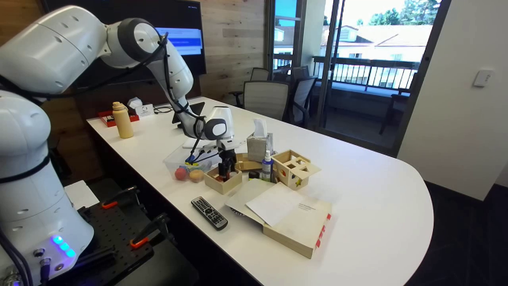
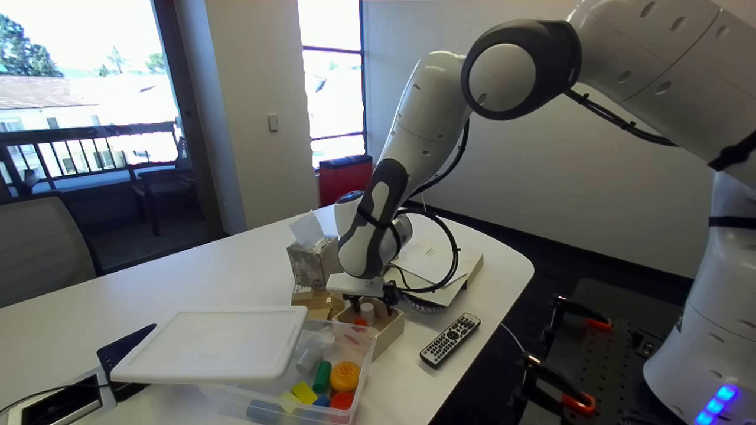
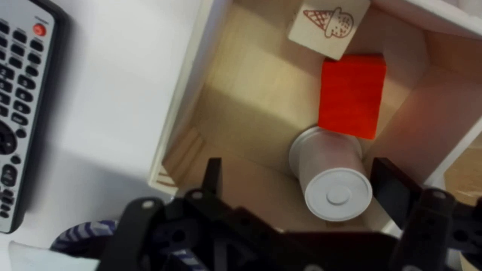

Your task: Take three blocks out of the wooden box and put them in the clear box on the left.

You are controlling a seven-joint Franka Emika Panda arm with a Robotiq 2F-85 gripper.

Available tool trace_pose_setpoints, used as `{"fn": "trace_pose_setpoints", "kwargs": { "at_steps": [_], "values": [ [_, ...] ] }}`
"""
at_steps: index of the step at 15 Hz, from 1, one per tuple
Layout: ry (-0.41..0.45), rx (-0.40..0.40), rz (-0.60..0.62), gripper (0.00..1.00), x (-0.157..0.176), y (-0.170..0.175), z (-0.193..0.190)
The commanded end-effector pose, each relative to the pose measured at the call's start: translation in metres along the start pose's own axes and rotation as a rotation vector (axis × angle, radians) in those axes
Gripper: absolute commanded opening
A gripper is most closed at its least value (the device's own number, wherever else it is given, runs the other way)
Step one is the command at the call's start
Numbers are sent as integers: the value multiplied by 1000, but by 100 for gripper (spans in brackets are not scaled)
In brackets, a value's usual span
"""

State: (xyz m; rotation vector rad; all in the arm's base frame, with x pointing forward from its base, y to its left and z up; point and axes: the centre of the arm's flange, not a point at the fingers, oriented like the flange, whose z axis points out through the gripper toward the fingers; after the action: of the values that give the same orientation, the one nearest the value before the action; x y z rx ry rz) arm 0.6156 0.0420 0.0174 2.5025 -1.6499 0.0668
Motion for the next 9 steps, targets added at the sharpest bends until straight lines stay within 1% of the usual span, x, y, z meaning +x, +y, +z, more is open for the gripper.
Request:
{"fn": "trace_pose_setpoints", "kwargs": {
  "at_steps": [1,9],
  "values": [
    [50,-10,22,100,-1,-1,-2],
    [94,-27,48,100,-3,-1,2]
  ]
}}
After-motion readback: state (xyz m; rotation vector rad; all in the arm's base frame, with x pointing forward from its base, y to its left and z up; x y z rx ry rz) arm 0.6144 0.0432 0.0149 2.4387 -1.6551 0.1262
